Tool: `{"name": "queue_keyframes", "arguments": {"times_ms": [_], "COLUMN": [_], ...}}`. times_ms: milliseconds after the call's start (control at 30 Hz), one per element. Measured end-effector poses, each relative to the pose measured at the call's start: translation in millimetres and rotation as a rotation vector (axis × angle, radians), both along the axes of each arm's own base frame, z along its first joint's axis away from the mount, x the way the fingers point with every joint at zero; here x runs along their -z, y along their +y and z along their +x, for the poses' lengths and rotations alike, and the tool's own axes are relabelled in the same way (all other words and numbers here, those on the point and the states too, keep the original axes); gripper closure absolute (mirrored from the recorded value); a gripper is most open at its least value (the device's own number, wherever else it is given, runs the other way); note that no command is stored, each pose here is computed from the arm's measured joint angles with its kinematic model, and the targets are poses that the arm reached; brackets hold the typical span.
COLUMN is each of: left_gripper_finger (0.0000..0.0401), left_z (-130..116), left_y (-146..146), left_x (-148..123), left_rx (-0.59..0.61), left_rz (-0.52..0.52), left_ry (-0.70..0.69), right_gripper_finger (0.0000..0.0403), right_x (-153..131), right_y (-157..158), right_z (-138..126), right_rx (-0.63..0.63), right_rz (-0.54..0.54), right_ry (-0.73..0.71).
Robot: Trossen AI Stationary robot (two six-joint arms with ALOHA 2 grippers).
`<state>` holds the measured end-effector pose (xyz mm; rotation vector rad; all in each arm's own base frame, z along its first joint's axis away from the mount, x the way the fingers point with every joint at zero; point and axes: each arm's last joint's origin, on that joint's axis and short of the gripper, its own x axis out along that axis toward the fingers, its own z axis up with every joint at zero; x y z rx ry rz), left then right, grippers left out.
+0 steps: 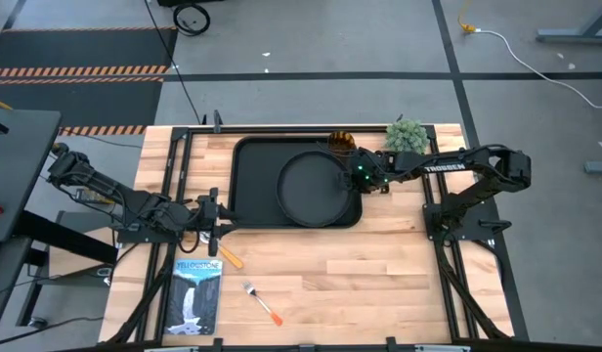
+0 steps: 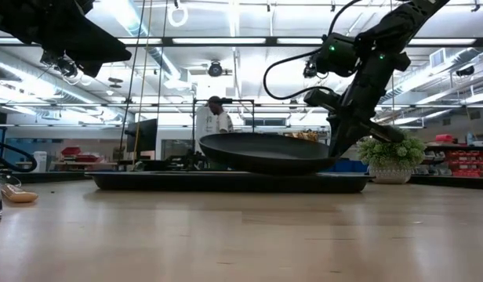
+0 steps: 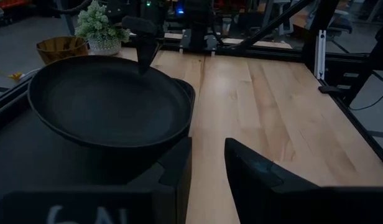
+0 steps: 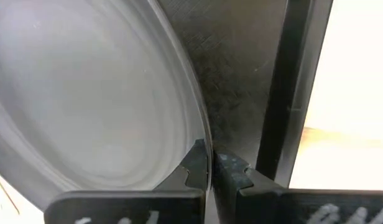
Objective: Pick and place plate/cup/fork/spoon on tray
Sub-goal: Put the black plate on the black tray at the bottom of the brown glass
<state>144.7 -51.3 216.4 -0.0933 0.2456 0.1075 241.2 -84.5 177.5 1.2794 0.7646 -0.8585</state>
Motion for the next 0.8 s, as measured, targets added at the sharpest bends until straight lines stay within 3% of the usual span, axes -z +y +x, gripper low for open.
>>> {"name": "queue_keyframes", "arguments": {"times_ms": [567,800], "left_gripper_finger": [0.0298,0.0298], "left_z": [0.0,0.0], "left_y": [0.0,0.0], "left_x": [-0.2,-0.2], "left_rx": [0.002,0.002], "left_rz": [0.007,0.008], "left_ry": [0.001,0.001], "right_gripper_finger": [0.0389,0.0365], "right_x": [1.7,1.6], "right_y": [1.0,1.9], "right_z": [-2.9,-2.6], "right_rx": [-0.021,-0.051], "right_rz": [-0.003,0.01], "right_ry": [0.038,0.031]}}
